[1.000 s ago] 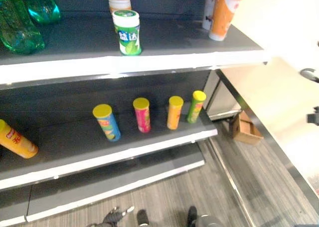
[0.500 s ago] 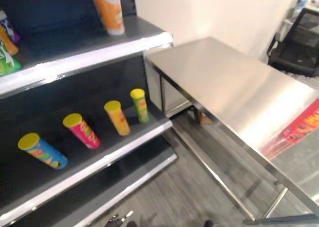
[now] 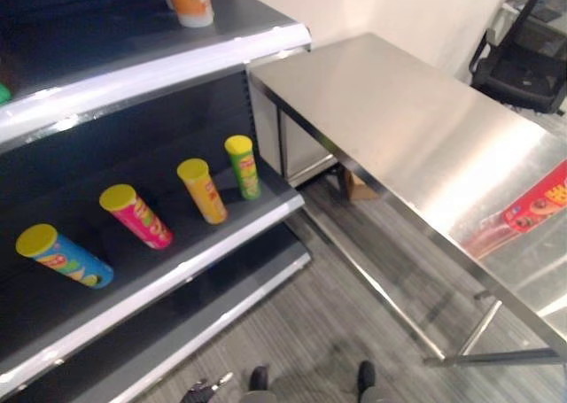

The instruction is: Put the goods on the table back onto the shelves and tidy them up.

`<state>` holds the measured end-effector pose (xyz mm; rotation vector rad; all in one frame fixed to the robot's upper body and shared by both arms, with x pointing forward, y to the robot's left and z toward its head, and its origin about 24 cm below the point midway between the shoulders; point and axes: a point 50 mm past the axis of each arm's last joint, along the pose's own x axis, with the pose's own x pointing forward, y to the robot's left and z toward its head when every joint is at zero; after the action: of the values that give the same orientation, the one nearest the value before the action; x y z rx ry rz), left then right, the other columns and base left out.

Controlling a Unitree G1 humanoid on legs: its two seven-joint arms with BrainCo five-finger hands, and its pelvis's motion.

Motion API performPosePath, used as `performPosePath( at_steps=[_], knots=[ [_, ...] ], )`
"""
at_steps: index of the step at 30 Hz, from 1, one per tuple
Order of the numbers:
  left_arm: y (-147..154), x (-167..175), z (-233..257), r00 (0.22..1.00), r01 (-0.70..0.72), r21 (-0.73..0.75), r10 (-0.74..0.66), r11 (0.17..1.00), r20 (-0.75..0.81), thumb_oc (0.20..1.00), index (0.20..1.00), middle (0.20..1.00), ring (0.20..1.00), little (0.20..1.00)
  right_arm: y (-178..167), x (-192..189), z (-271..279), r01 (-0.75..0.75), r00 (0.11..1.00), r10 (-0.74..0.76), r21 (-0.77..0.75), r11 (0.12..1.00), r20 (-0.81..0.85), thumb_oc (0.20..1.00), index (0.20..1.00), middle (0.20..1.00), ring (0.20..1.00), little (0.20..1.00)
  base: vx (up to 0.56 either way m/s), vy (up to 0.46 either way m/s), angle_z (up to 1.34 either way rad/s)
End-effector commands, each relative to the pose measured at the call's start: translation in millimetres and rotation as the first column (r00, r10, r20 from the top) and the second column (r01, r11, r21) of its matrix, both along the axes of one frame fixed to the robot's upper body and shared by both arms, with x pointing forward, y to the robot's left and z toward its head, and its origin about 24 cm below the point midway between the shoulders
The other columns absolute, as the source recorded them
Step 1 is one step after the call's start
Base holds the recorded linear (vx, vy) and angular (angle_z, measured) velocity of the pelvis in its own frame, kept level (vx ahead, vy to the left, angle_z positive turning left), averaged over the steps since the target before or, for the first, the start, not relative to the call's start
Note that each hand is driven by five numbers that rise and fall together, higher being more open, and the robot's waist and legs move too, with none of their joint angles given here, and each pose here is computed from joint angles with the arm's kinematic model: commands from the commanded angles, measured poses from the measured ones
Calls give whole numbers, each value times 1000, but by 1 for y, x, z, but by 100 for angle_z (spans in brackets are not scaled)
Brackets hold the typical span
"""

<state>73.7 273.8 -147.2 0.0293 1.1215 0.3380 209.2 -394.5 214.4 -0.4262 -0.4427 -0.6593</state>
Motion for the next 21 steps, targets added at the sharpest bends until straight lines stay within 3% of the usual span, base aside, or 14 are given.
performPosePath(
  at_steps=[1,8,21],
  knots=[
    [3,9,4,997,74,21,-75,997,22,1000,1000,1000,1000,1000,-3,-4,34,37,995,-29,-87,996,98,1000,1000,1000,1000,1000,32,47,-6],
    [4,1,3,996,85,23,-85,996,-2,1000,1000,1000,1000,1000,-17,-11,18,143,989,-148,-134,981,-26,1000,1000,1000,1000,1000,38,41,-8],
    [3,-4,1,993,113,14,-113,993,-30,1000,1000,1000,1000,1000,-20,19,-8,85,975,-98,-73,994,-200,1000,1000,1000,1000,1000,8,-7,-1]
  ],
)
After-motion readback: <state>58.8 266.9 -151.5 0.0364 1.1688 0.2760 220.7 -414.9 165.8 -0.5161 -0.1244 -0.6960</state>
